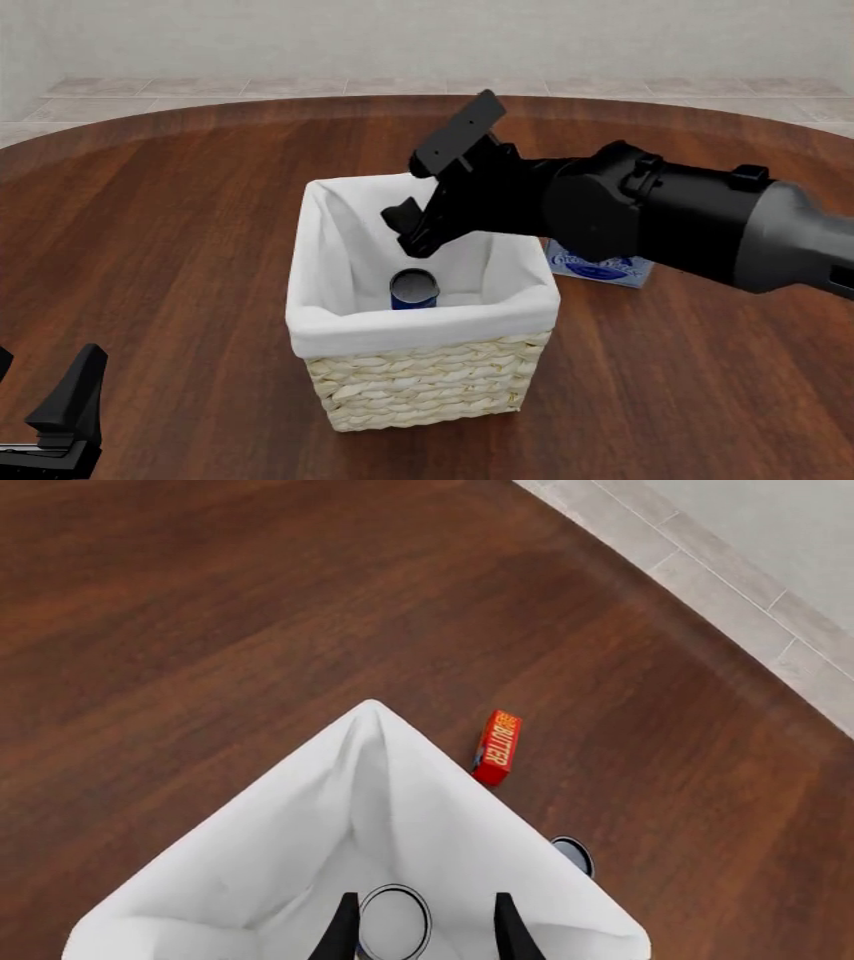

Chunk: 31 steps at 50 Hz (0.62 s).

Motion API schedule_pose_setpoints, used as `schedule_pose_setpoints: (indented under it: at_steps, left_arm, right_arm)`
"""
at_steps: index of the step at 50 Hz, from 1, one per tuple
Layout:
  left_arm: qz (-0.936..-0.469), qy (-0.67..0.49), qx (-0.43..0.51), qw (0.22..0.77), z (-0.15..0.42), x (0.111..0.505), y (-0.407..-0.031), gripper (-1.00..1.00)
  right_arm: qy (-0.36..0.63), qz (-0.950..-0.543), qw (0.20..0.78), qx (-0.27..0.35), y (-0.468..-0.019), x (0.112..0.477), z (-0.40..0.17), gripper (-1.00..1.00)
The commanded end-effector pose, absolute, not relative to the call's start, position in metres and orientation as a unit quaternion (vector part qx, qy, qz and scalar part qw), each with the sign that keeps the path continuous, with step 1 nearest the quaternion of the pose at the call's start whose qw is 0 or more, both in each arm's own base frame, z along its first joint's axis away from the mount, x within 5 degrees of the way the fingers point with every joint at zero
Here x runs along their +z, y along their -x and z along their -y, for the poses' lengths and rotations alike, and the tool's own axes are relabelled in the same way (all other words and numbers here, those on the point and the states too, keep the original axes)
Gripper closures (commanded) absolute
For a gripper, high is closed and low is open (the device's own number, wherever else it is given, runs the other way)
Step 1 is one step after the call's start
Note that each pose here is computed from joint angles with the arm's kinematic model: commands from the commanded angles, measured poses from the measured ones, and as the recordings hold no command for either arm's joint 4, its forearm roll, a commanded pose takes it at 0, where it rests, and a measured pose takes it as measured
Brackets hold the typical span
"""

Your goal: Pick up the alphabet soup and put it in the basket.

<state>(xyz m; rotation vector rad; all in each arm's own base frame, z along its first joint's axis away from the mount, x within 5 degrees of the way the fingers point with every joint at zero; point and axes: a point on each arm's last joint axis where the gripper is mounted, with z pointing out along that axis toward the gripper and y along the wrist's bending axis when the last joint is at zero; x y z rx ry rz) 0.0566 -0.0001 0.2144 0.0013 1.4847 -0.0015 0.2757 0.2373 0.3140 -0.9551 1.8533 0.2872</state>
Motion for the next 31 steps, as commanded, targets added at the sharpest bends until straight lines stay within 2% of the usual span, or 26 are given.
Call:
schedule_pose_setpoints:
  at_steps: [1, 10, 15, 31]
  left_arm:
    - [-0.676, 0.000, -0.001, 0.737, 0.000, 0.214, -0.057, -1.00]
    - [-0.676, -0.001, -0.001, 0.737, 0.000, 0.214, -0.057, -1.00]
    - [-0.676, 0.000, -0.001, 0.737, 0.000, 0.214, -0.057, -1.00]
    - [-0.676, -0.001, -0.001, 0.737, 0.000, 0.214, -0.057, -1.00]
  right_arm:
    - [0.389, -0.737, 0.538, 0.126, -0.256, 0.359, -0.222, -1.00]
    - [0.389, -0.722, 0.558, 0.124, -0.242, 0.381, -0.209, -1.00]
    - [0.393, -0.721, 0.558, 0.121, -0.240, 0.380, -0.207, -1.00]
    - [0.382, -0.706, 0.585, 0.121, -0.223, 0.409, -0.188, -1.00]
